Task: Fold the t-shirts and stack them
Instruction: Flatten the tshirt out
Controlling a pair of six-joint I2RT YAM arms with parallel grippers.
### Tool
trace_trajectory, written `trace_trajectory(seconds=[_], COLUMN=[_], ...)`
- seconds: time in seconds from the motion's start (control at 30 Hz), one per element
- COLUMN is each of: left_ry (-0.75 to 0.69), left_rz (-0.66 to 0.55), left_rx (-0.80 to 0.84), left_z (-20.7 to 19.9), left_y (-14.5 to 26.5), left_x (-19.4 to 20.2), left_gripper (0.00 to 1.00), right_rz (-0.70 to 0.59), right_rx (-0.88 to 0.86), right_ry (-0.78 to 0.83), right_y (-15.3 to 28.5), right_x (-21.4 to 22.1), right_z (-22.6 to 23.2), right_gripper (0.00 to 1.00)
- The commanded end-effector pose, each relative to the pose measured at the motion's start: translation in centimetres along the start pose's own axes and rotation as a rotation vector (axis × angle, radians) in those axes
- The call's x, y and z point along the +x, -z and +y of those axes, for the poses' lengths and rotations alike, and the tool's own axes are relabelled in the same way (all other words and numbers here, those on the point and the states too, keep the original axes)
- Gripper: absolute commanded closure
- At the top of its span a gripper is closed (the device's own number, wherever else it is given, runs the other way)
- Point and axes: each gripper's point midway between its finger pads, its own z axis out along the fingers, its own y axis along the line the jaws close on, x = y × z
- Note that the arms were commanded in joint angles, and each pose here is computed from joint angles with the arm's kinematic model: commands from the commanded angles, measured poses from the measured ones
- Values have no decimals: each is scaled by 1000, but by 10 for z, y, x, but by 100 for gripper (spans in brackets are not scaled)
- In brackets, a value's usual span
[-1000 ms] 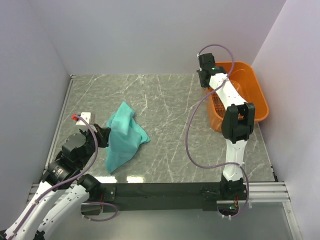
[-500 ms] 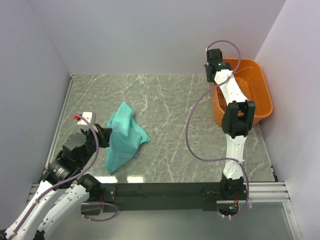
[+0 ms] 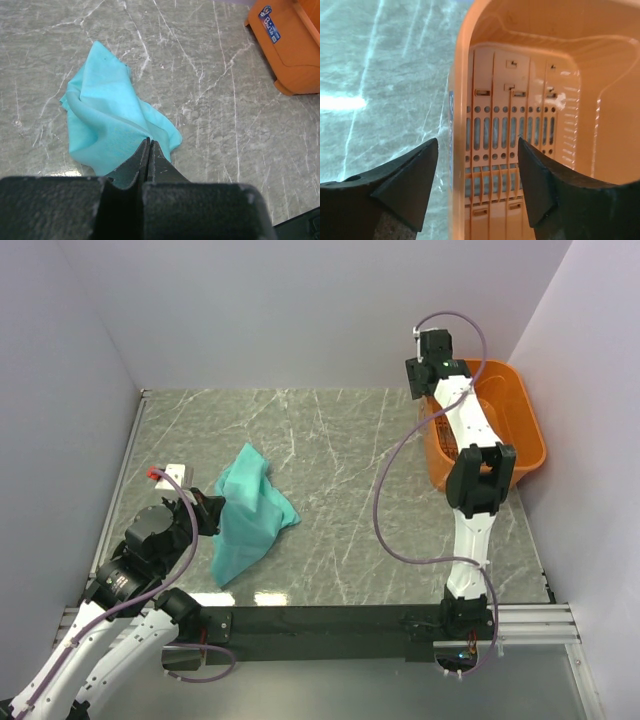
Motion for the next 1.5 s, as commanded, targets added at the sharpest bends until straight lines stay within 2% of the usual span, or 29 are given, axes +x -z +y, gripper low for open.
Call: trace_trajectory(seconds=[0.0,0.03,0.1,0.13,0.17,0.2,0.23,0.3,0.33,0.4,0.43,0.47,0.5,0.53,0.57,0.63,0.67,0.7,0.77,0.93,1.1,1.13,1.2,1.3,1.47], left_ry=[16,17,20,17,14,15,14,10,13,10,8,7,3,-1,-5,-7,-11,-12,-12,-19,-14,-7,6,40,70], left_rz=[-40,-41,-42,-38,-36,-28,-29,-24,-30,-21,-18,-19,-13,-8,-10,-9,-12,-10,-7,19,58,60,57,57,56], left_rx=[31,37,54,60,66,69,73,86,90,99,105,107,110,119,128,139,150,154,186,332,440,453,462,468,494], left_z=[-7,-8,-12,-13,-15,-16,-17,-21,-23,-26,-27,-28,-30,-32,-34,-38,-41,-43,-50,-83,-108,-111,-114,-118,-127], left_y=[-1,-1,-3,-3,-4,-6,-7,-10,-11,-14,-15,-17,-18,-19,-21,-23,-24,-26,-26,-25,-21,-20,-19,-19,-17], left_x=[-11,-11,-12,-12,-11,-11,-12,-14,-16,-16,-16,-17,-17,-17,-18,-22,-24,-27,-30,-42,-51,-52,-56,-61,-70], left_gripper=[99,99,99,99,99,100,99,99,99,99,99,99,99,99,99,99,99,99,99,99,99,99,99,99,99], right_rz=[-187,-229,-250,-303,-326,-324,-384,-398,-460,-488,-575,-562,-651,-700,-694,-808,-815,-848,-832,-791,-767,-726,-711,-619,-568], right_rx=[-24,-38,-71,-102,-122,-181,-217,-356,-391,-499,-583,-636,-673,-810,-881,-998,-1143,-1182,-1279,-1411,-1451,-1419,-1434,-1501,-1528], right_ry=[0,5,44,63,88,116,126,210,214,261,278,317,342,390,461,549,573,590,579,520,521,522,554,598,646], right_y=[70,93,112,143,155,157,189,205,235,245,278,276,304,324,322,356,365,375,374,370,371,358,364,364,373], right_x=[-55,-65,-64,-73,-73,-62,-66,-43,-41,-15,-12,12,15,29,57,83,112,124,148,174,169,167,161,164,161], right_z=[-17,-15,-5,2,7,23,24,59,55,75,78,90,87,105,118,126,143,145,158,177,201,207,220,247,278], right_gripper=[27,25,24,23,23,22,22,22,22,22,21,21,21,21,21,21,21,21,21,21,22,22,22,23,25])
